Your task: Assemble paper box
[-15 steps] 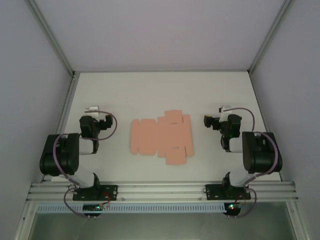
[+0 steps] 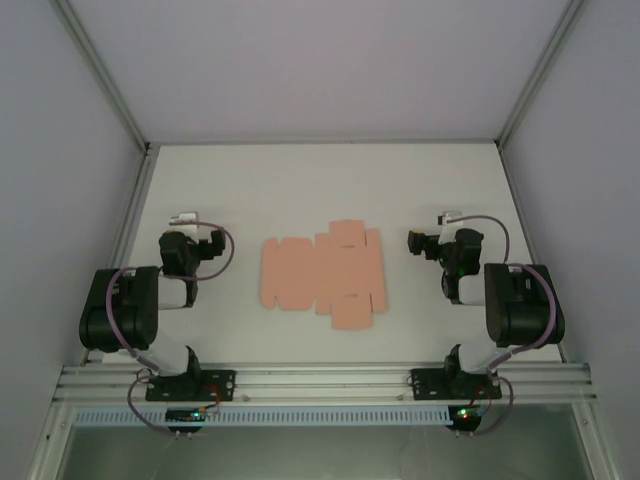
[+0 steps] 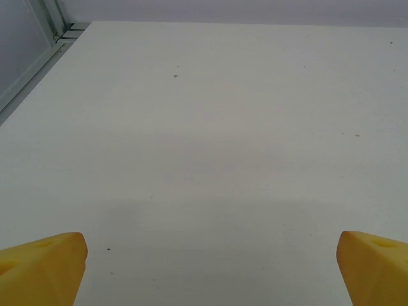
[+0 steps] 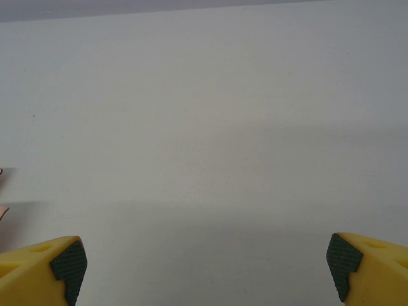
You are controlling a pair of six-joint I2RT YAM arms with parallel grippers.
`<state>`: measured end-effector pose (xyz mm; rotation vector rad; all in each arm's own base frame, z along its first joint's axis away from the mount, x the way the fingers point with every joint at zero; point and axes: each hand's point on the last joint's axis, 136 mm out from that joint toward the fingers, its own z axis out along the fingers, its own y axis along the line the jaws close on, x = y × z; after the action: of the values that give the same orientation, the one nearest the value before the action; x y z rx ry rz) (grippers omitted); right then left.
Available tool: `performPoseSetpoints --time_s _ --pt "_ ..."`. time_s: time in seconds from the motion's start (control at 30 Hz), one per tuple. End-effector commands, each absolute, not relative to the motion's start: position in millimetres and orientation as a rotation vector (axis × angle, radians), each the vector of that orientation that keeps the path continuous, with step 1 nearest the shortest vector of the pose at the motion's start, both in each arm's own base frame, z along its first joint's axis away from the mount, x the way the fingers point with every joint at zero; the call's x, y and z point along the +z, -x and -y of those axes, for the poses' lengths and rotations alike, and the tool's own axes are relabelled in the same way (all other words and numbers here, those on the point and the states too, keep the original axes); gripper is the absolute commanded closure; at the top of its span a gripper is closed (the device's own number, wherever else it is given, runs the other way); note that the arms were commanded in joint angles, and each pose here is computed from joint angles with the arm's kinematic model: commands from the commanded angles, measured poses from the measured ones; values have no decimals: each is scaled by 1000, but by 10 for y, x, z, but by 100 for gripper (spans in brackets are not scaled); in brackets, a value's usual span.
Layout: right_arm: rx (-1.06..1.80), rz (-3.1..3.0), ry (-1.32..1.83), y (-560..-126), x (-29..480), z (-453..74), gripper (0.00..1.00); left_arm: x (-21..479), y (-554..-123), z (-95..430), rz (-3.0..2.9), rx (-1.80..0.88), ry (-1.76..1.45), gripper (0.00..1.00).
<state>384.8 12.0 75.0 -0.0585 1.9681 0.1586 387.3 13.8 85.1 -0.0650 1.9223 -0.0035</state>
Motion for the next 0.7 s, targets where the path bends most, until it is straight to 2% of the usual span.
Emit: performPoseSetpoints --time_s 0.0,0.4,0.67 --pt "158 -1939 41 -3904 842 -105 0 959 -3946 -155 -1894 15 57 0" --pt "182 -1888 -14 -3837 904 -6 0 982 -3947 -203 -1891 31 86 0" --pt "49 -1931 -99 -3889 1281 193 0 1419 -3954 -292 -1945 24 205 0"
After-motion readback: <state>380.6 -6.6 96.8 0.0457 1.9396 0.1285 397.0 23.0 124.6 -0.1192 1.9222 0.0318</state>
